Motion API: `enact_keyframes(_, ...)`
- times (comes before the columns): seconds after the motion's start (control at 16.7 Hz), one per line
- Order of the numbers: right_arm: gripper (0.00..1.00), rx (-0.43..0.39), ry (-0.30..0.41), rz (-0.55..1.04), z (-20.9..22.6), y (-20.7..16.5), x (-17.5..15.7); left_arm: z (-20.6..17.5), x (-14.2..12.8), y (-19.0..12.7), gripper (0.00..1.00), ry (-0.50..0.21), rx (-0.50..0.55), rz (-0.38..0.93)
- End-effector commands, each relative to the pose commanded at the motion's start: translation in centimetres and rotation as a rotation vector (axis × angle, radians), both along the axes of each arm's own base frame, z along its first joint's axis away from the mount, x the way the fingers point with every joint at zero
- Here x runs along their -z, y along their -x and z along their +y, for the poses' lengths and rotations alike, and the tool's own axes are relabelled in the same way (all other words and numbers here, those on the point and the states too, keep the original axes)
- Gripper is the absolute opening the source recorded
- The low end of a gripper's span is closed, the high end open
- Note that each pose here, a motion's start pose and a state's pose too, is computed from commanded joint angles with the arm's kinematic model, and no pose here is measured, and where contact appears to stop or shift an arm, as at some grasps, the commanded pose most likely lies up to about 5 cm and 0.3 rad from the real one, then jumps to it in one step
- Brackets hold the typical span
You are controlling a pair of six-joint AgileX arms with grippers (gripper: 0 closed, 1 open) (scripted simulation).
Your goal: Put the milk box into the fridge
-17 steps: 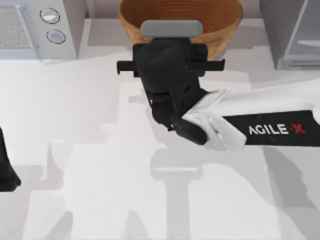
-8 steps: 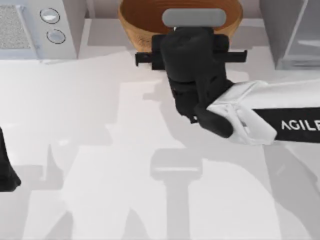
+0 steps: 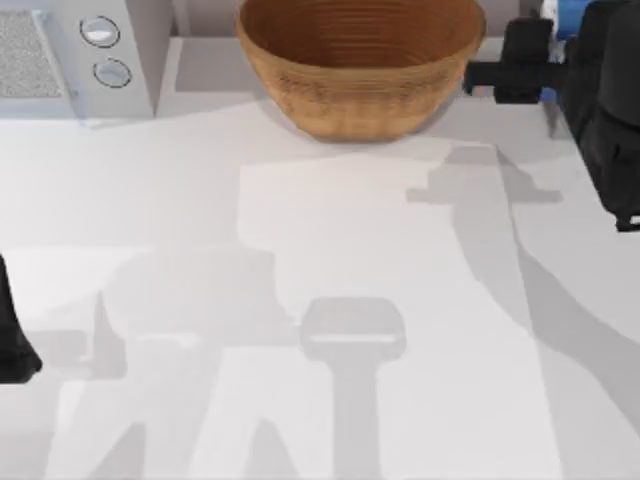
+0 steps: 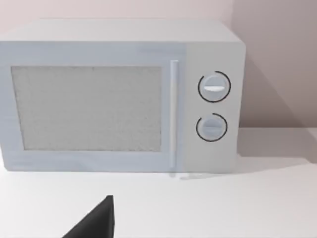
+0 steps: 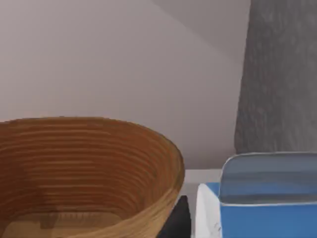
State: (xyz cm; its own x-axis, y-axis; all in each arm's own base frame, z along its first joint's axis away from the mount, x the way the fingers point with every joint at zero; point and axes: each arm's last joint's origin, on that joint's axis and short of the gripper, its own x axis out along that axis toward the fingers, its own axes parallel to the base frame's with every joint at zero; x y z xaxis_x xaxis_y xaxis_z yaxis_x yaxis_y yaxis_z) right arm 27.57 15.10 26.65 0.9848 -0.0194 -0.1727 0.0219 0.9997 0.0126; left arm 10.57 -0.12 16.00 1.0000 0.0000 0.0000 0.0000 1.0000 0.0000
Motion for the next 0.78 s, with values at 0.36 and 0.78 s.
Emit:
enact_keyframes(0.36,0.00,0.002,-0.010,-0.071,-9.9,8.7,0.0,0.0,0.0,0.0,1.00,0.000,0.000,0.000)
enact_keyframes(0.78,0.00,-0.013,-0.002,-0.144,-14.5,16.1,7.3,0.0,0.0,0.0,1.00,0.000,0.000,0.000)
